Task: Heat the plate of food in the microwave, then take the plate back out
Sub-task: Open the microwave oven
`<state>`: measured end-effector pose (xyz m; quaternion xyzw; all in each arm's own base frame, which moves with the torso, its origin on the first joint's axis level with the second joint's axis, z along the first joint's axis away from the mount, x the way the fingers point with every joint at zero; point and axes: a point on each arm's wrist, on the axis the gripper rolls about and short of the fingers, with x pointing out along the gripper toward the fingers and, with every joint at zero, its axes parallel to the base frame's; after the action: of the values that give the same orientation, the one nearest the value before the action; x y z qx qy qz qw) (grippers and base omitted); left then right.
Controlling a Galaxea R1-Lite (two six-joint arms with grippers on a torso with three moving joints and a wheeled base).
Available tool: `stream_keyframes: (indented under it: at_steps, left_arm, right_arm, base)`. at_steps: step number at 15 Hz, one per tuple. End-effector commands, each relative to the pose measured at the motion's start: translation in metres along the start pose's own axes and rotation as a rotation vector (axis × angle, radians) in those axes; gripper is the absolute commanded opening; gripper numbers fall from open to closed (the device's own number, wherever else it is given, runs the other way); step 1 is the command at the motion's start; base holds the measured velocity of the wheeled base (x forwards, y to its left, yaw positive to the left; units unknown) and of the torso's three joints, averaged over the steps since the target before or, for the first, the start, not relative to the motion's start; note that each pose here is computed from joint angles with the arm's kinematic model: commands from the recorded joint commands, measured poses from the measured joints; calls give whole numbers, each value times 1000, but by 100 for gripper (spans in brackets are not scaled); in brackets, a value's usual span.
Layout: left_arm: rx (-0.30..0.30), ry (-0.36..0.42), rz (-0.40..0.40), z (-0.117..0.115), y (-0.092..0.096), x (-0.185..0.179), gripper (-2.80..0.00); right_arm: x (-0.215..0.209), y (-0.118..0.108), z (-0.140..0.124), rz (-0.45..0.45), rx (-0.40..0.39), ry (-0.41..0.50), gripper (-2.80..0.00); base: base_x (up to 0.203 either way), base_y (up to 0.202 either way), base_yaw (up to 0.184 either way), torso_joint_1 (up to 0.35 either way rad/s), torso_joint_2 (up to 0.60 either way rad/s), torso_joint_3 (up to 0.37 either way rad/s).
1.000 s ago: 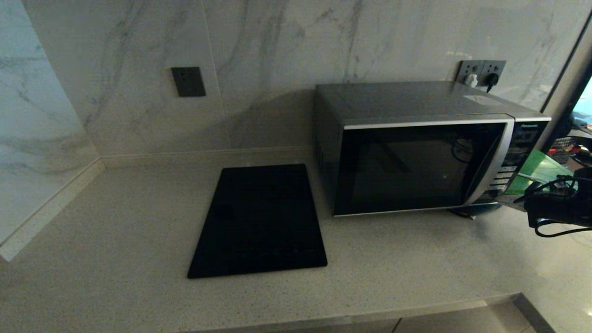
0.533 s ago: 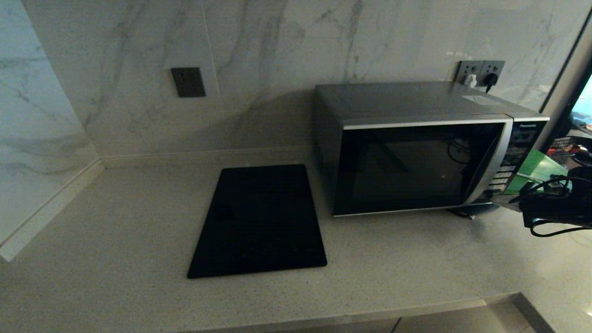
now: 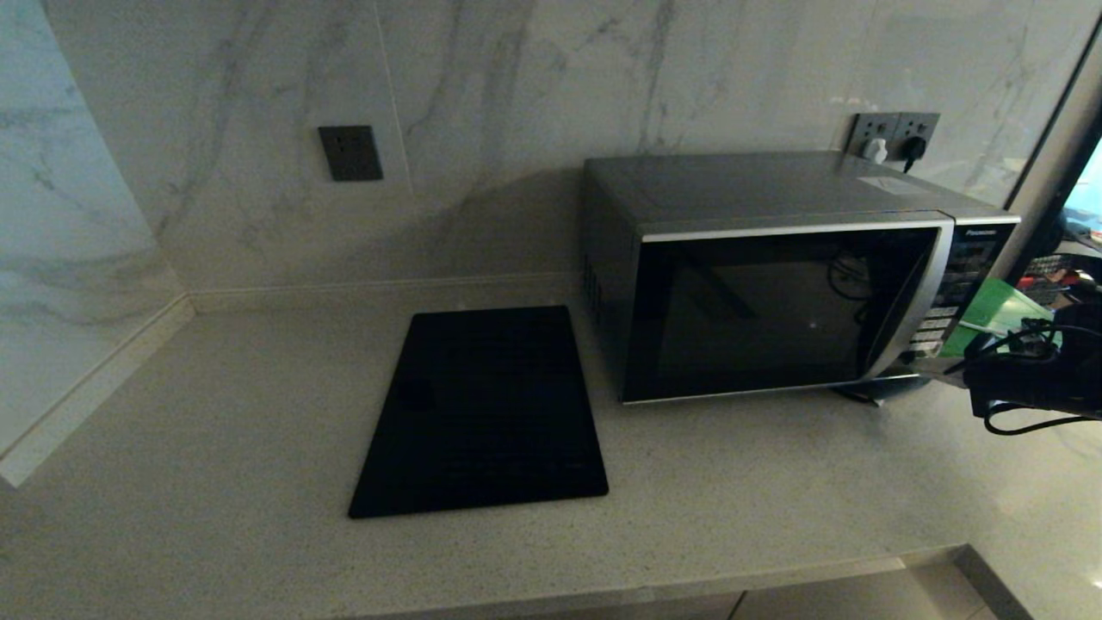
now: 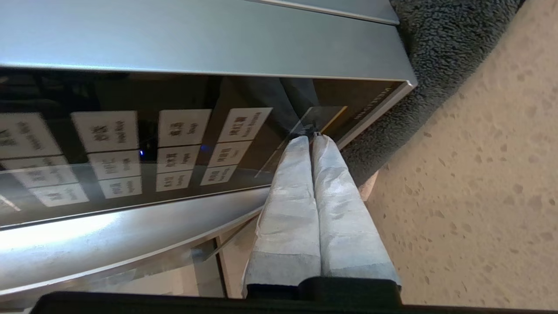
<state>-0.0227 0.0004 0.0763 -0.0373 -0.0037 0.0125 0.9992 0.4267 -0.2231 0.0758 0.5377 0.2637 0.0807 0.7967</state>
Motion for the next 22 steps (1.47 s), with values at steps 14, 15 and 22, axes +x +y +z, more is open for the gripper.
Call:
stream_keyframes:
  at_steps: [14, 15, 22]
  left_arm:
    - [-1, -1, 1, 0, 0, 0, -280]
    - [-1, -1, 1, 0, 0, 0, -280]
    - [-1, -1, 1, 0, 0, 0, -280]
  right_arm:
    - [-73, 31, -19, -89, 13, -132, -280]
    - [-88, 42, -21, -106, -6, -176, -280]
    - [-208, 162, -99, -193, -237, -372, -280]
  base:
    - [0, 0, 0, 0, 0, 0]
    - [0, 0, 0, 0, 0, 0]
    - [0, 0, 0, 0, 0, 0]
